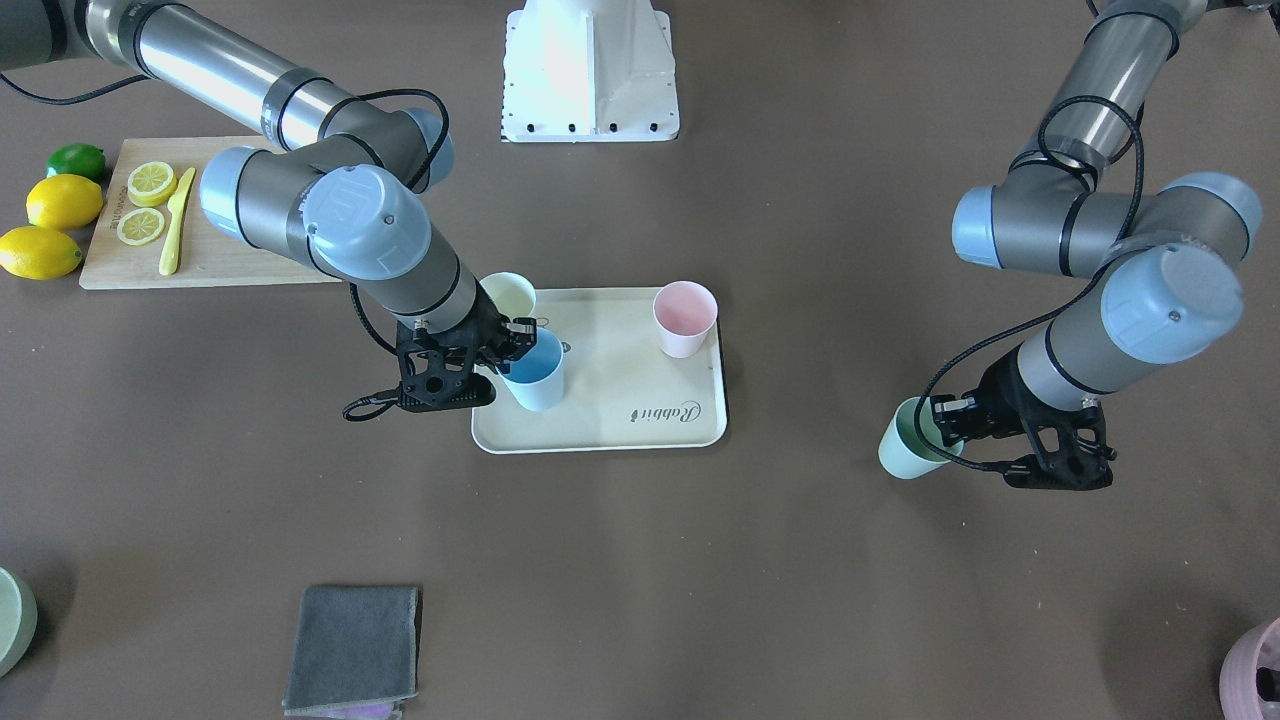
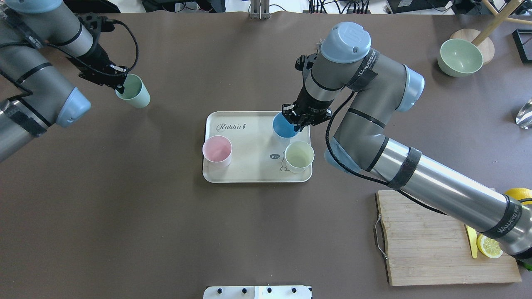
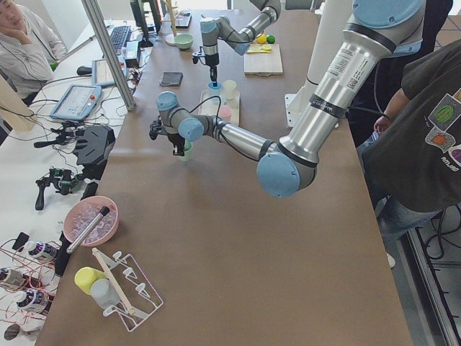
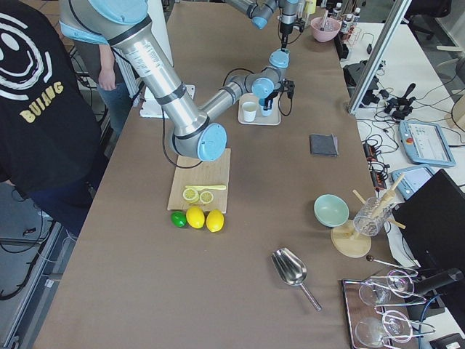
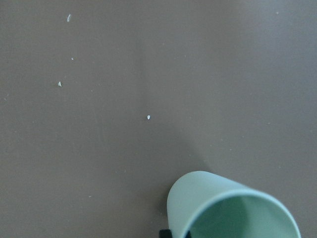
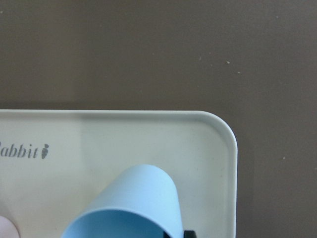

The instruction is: Place all cups on tray

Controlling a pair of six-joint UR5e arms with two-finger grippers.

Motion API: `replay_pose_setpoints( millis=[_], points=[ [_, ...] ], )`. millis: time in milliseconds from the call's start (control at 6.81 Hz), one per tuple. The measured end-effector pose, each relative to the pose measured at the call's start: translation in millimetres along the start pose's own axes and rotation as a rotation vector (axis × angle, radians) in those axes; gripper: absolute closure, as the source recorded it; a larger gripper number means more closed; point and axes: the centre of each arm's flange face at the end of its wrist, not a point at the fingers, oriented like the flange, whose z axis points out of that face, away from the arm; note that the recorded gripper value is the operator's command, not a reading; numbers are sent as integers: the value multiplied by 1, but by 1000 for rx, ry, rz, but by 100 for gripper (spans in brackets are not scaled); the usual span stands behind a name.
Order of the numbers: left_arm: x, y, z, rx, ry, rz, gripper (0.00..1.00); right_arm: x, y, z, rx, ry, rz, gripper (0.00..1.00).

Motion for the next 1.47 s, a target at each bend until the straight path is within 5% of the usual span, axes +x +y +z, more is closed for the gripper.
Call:
replay_pose_setpoints(
  millis=[294,734,1028,1174,1321,1468],
  points=[
    [79,13,-18,-18,48,-74,100,-1,-9,-14,17,-9,-1,0],
    [206,58,19,-31,50,-103,100,51,-48,-53,33,-15,1,0],
    [238,75,45,-21,23,-86,100,91,-62,-62,38,1,-13,0],
    [245,80,53,-22,16,-80,92,104,-64,-62,38,8,-14,0],
    [249,83,58,-25,15,-74,24,114,-65,-61,36,13,-10,0],
    [253,84,59,-25,17,-70,4,120,-66,-60,35,18,-6,0]
  ],
)
